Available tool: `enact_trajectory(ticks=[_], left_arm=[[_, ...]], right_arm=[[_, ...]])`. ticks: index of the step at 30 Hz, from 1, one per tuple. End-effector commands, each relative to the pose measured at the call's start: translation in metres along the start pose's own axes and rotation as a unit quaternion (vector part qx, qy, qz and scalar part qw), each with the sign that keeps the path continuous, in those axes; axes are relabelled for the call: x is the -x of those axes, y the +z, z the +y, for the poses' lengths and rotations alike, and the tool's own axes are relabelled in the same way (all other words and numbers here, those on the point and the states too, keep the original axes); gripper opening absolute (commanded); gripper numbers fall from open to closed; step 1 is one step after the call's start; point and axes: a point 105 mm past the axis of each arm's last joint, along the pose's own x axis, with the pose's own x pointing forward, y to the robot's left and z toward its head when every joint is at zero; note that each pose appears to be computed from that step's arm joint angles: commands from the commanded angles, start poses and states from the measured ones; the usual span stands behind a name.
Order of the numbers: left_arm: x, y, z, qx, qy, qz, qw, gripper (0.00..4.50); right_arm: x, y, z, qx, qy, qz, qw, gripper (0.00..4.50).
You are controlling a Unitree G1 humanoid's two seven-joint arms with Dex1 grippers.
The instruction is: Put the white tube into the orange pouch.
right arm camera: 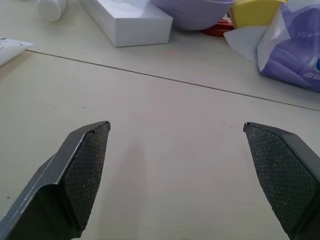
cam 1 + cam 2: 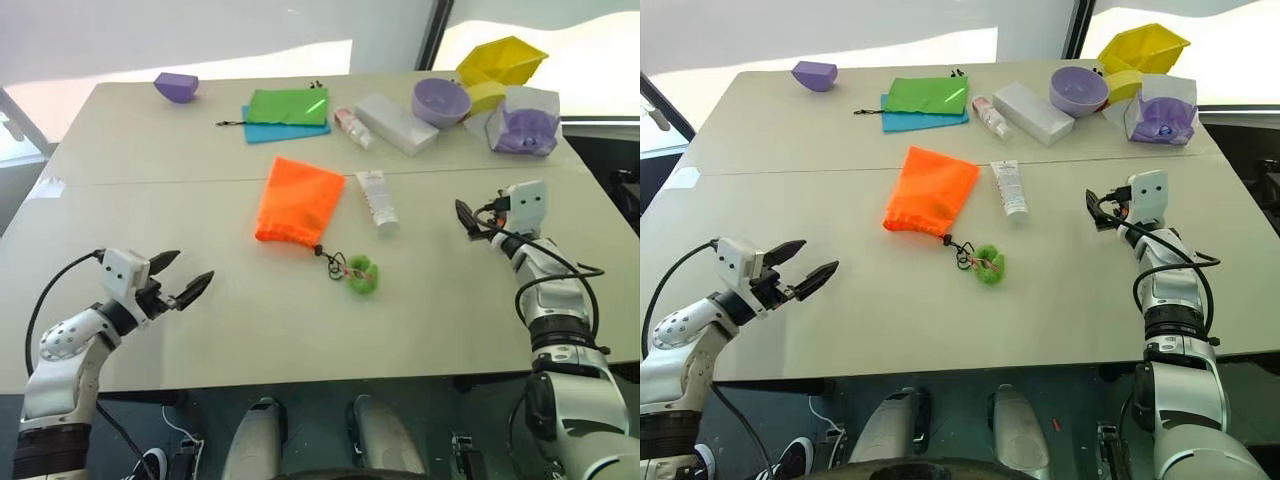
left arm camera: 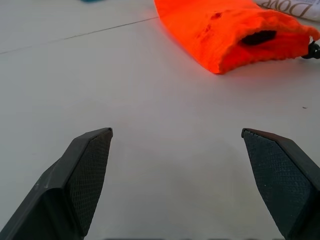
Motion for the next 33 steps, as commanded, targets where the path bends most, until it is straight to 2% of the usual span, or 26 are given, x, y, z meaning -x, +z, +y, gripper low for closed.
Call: enact_trajectory(ticks=[1,13,28,33], left_arm=[[0.001,0.014,0.005,-0.03,0.009,-0.021,0.999,4.43],[-0.01,0.022,0.016,-0.057,0.012,-0.025,0.998,4.43],[-0.015,0.03,0.012,-0.067,0.012,-0.055,0.996,4.43],[-0.024,0.042,0.014,-0.089,0.028,-0.079,0.992,4.43]], right_arm=[[0.0,0.013,-0.01,0.011,-0.013,-0.023,1.0,4.46],[0.002,-0.006,-0.015,0.01,-0.017,-0.008,1.0,4.46],[0.002,0.001,-0.006,0.022,-0.001,-0.024,0.999,4.46],[0.004,0.011,0.016,0.032,0.064,-0.044,0.996,4.46]])
